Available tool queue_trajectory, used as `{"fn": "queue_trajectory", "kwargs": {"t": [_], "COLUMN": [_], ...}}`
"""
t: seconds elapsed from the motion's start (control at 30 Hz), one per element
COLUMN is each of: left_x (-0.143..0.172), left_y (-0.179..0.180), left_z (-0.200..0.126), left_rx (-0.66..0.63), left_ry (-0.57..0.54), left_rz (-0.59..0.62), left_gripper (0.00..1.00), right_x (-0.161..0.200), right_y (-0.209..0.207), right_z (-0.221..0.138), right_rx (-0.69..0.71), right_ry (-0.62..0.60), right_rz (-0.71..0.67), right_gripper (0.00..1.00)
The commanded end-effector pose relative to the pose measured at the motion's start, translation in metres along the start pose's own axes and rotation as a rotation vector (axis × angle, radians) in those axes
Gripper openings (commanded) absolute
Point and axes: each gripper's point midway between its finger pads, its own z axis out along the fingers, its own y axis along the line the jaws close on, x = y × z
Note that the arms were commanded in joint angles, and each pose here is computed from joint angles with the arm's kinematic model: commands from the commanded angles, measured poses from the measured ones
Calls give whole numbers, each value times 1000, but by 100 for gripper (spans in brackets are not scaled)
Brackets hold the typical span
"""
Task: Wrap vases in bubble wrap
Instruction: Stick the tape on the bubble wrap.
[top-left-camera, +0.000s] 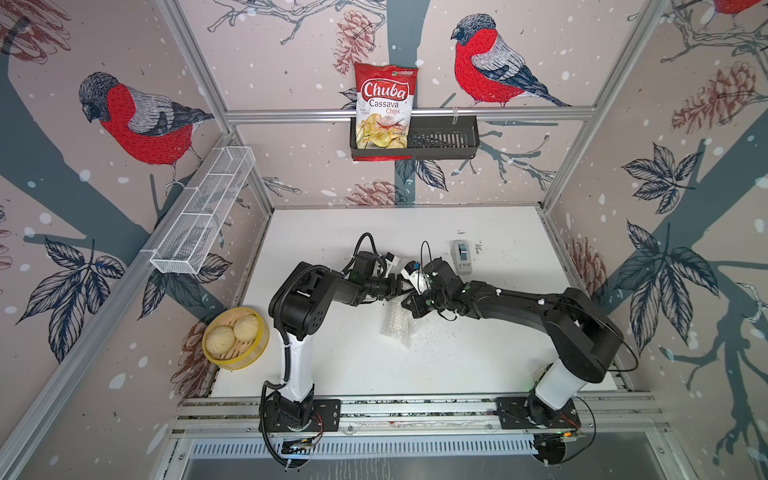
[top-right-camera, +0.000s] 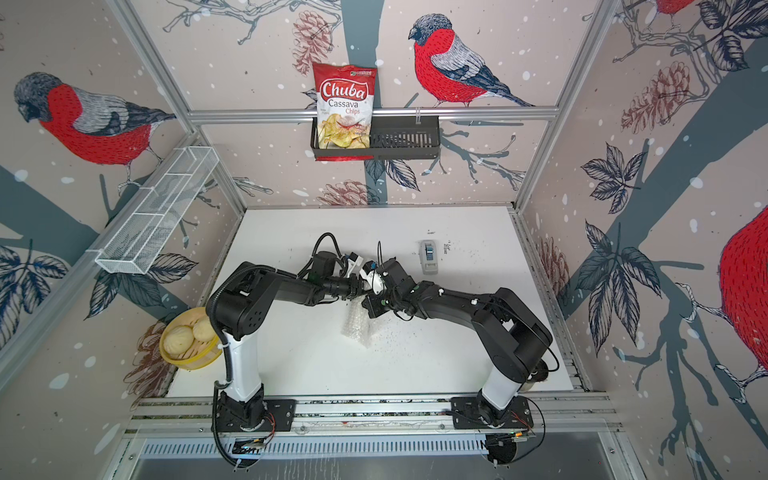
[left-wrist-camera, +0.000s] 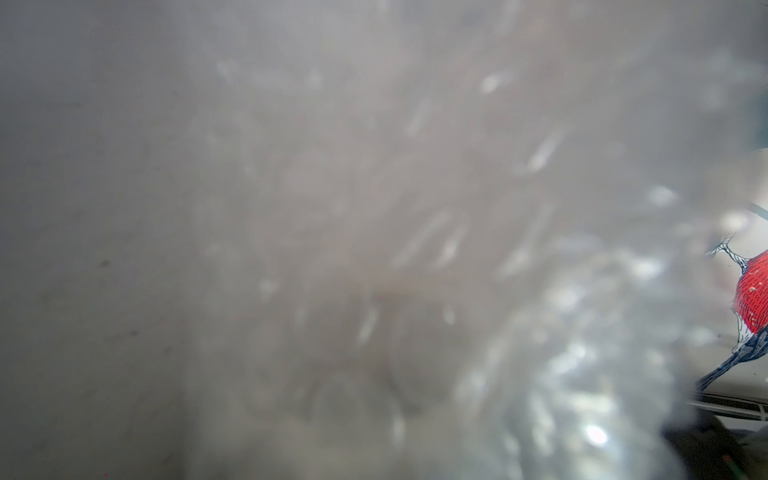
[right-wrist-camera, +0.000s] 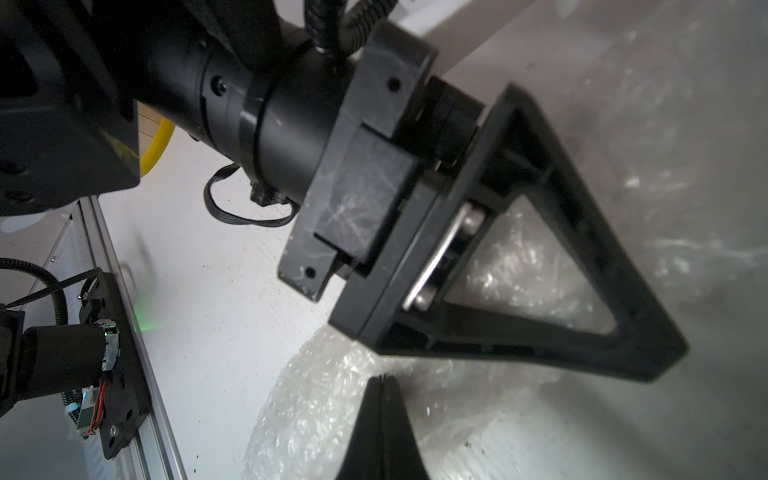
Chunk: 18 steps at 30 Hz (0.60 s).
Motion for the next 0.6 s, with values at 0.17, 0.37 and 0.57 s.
{"fn": "queue_trajectory", "kwargs": {"t": [0.17,0.37,0.57], "left_x": [-1,-1,-1], "left_y": [6,7,6], "left_z": [1,1,1], "left_rx": [-38,-40,-40], "left_ry": [-18,-18,-19], "left_rz": [17,18,19], "left_gripper": [24,24,24], "right_x": [-6,12,-14], "right_y": [-1,-9,-3], "right_z": [-12,11,-16], "right_rx": [18,1,20], "right_ry": [-25,42,-43], "right_rz": [-12,7,-17], "right_gripper": [3,2,2]}}
